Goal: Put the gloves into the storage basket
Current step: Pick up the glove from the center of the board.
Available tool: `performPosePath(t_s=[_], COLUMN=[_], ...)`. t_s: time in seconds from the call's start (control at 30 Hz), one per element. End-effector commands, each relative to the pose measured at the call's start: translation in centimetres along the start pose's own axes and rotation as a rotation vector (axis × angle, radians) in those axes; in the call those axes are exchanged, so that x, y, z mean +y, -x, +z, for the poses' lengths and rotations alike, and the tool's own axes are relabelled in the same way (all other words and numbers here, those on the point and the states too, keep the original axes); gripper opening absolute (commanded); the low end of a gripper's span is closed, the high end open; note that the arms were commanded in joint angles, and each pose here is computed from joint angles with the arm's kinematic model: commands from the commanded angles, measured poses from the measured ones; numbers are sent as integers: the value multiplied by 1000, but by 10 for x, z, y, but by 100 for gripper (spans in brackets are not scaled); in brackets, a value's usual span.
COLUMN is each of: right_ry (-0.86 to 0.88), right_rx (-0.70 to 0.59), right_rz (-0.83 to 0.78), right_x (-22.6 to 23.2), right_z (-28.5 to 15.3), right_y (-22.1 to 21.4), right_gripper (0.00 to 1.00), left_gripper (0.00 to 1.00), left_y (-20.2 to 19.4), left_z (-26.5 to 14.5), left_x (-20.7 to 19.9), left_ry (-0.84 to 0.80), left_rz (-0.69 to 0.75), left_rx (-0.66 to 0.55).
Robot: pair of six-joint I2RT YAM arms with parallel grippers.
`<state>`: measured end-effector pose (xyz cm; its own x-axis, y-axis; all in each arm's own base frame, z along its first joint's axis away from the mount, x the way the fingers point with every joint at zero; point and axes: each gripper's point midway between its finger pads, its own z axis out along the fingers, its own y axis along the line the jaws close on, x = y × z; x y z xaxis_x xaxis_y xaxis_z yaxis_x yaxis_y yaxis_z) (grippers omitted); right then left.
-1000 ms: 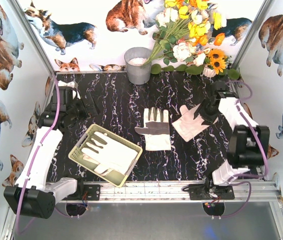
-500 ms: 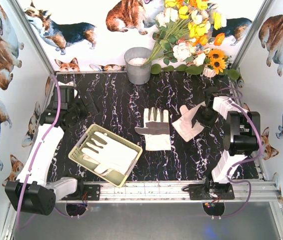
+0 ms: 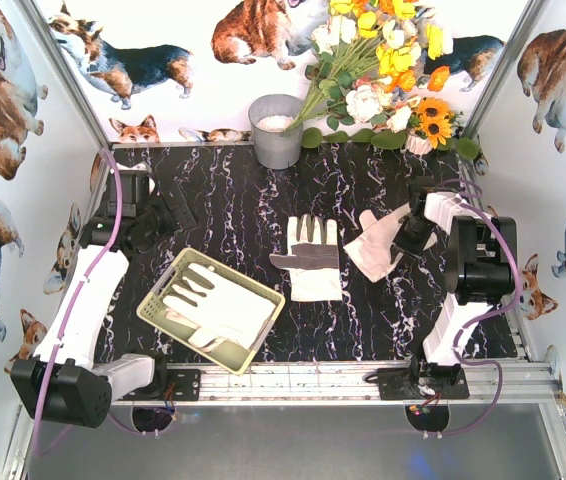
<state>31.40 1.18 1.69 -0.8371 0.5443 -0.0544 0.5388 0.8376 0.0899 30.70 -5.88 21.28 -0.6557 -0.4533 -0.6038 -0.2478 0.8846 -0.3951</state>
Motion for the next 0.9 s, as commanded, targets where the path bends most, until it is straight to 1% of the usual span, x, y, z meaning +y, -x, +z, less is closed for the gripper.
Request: performPosePath(t_s=[0.0, 0.13, 0.33, 0.43, 0.63, 0.77, 0.87], right_ry=[20, 55, 139, 214, 500, 758, 910], right_rx=[-31, -61, -145, -179, -211, -223, -219], right_rz=[-25, -62, -125, -148, -249, -350, -424], right_x=[6, 11, 24, 36, 79, 114, 138], right_z=[9, -4, -49, -77, -144, -197, -238], right_y=[10, 14, 23, 24, 8, -13, -34], right_gripper=[14, 1, 0, 0, 0, 0, 0], left_gripper=[100, 100, 100, 100, 100, 100, 100], left_y=[18, 20, 21, 19, 14, 13, 17], left_z=[-2, 4, 14, 18, 25, 22, 13], left_x=[-8, -20, -52, -73, -135, -178, -206], left_ry=[-20, -74, -207, -286, -503, -653, -778], left_rz=[-10, -5, -18, -19, 5, 59, 77], left_rx=[-39, -20, 21, 51, 131, 189, 222])
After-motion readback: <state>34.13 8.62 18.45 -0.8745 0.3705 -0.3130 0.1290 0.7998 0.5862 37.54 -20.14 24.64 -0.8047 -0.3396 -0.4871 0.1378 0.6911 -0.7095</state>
